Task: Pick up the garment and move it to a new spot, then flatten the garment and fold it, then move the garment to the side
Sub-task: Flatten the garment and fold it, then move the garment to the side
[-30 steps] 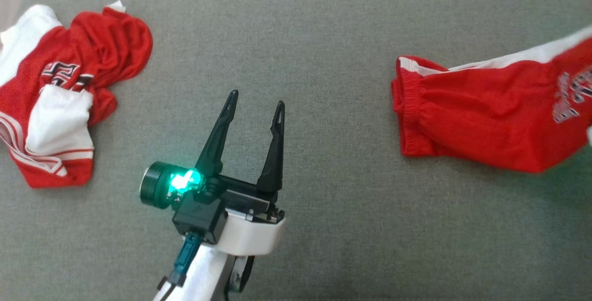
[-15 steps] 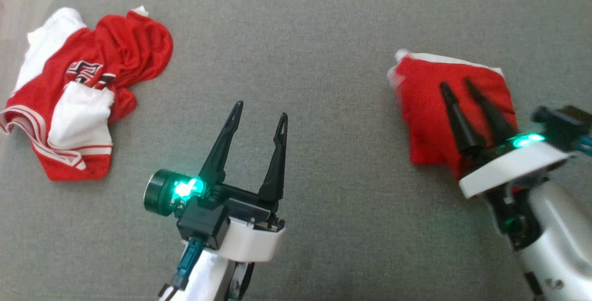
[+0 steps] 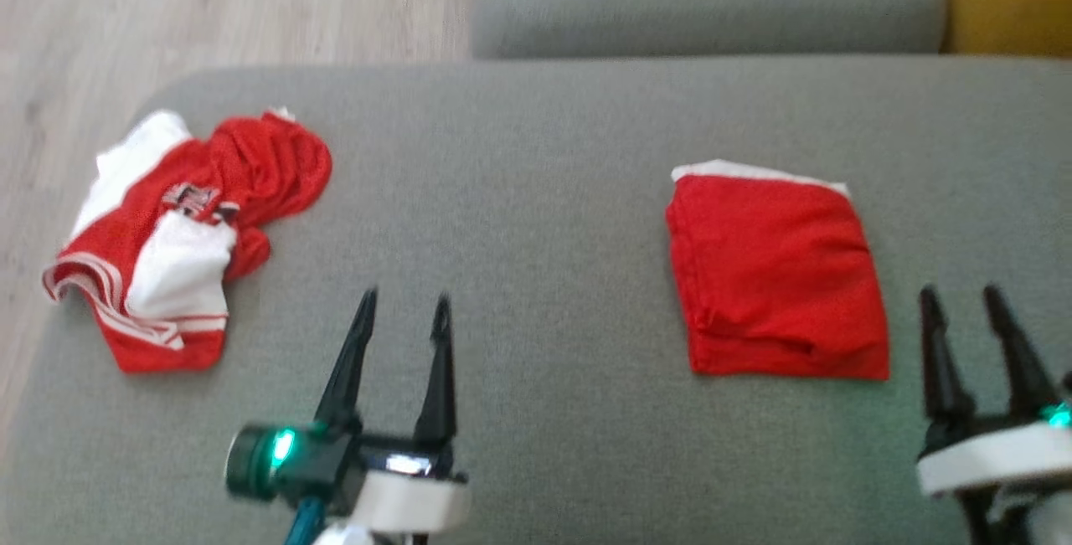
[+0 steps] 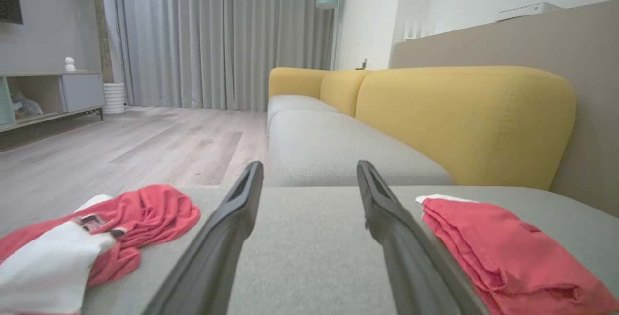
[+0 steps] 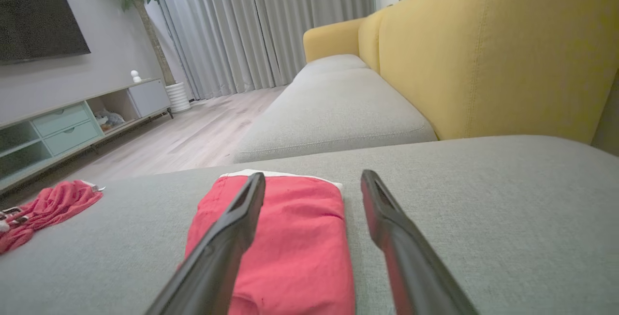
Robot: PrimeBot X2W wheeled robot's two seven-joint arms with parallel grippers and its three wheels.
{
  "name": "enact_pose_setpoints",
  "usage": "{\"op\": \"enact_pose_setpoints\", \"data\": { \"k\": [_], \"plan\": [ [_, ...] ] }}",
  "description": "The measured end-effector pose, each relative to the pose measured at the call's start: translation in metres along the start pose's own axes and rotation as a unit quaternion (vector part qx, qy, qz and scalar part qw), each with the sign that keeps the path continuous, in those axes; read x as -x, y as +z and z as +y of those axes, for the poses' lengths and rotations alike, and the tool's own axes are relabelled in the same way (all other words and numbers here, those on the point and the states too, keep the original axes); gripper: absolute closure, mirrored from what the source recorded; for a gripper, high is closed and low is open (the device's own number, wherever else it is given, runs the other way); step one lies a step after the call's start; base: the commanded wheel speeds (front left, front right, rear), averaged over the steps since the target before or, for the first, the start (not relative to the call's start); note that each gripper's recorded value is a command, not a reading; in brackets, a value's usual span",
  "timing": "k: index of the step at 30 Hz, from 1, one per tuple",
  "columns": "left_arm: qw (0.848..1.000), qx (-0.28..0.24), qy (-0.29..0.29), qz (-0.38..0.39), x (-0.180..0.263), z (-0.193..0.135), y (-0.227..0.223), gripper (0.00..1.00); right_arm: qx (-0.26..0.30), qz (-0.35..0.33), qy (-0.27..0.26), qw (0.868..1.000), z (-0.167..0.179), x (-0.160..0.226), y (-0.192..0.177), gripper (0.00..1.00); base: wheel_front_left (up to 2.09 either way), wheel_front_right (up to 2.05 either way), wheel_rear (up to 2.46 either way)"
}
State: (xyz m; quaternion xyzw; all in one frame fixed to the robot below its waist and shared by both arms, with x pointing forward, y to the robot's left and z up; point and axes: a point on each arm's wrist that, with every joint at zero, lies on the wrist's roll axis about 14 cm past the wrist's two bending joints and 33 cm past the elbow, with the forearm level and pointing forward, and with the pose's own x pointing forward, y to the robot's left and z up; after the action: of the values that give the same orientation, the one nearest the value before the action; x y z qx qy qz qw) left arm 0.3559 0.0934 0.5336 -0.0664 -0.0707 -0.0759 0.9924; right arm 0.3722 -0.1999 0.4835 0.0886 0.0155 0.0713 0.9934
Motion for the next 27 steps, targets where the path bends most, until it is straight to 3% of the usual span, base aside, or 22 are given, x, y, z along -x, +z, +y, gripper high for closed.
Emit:
{"op": "enact_pose_setpoints", "data": {
  "k": [11,27],
  "plan": [
    [0.998,-0.007,0.030,0.060,0.049,0.016,-0.035,0.00,0.045,-0.003,-0.006,0.999,0.031,0.057,-0.014,0.00,0.00,0.00,0.00],
    [0.997,-0.009,0.045,0.067,0.060,0.024,-0.040,0.00,0.058,-0.008,0.009,0.998,0.044,0.056,-0.013,0.00,0.00,0.00,0.00]
  ]
}}
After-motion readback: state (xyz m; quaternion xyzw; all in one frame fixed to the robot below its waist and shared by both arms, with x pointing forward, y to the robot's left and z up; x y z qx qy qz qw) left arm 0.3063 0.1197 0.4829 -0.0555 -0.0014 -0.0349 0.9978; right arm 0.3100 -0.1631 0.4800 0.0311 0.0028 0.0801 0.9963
